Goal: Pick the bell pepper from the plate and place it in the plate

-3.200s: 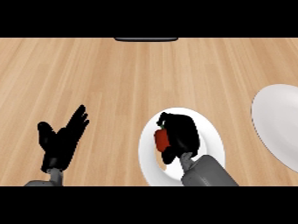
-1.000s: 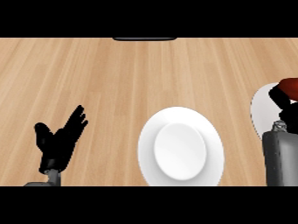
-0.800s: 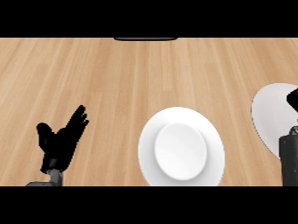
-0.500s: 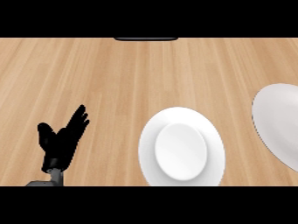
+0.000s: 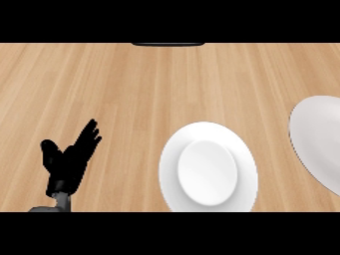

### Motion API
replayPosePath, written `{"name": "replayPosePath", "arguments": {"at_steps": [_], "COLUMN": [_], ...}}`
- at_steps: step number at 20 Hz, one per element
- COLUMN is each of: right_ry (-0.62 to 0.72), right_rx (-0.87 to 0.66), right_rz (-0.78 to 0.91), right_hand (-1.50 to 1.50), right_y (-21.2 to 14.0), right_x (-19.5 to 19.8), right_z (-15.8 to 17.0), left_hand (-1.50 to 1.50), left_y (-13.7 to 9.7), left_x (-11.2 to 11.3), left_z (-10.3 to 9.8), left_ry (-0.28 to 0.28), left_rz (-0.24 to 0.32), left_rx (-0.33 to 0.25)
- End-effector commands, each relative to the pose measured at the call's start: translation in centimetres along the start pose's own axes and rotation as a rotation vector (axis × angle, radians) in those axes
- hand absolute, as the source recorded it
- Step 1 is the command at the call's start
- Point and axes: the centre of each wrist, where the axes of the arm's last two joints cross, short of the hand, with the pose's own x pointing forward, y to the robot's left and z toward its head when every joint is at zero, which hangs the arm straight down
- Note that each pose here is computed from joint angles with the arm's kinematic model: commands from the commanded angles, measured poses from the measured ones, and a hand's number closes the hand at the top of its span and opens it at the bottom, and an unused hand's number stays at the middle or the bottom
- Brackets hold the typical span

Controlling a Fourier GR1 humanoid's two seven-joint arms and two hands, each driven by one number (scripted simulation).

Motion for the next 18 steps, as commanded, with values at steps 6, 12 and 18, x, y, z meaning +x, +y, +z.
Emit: {"name": "replayPosePath", "arguments": {"at_steps": [6,12,18], "right_ry": [-0.106,-0.057,-0.071], "right_rx": [-0.095,-0.110,0.067], "right_rz": [-0.324,-0.474,-0.589], "right_hand": [-1.50,-1.50,-1.50], "right_y": [-1.0,-4.0,-6.6], "right_x": [0.7,-3.3,-7.6], "right_z": [-1.6,-2.4,3.3], "left_hand": [0.00,0.00,0.00], "left_y": [-0.8,0.3,-0.5], "left_x": [-1.4,0.6,-1.5], "left_z": [0.2,0.0,0.5], "left_ry": [0.045,0.046,0.067], "left_rz": [0.010,0.011,0.006], "left_rx": [-0.012,0.030,0.018]}}
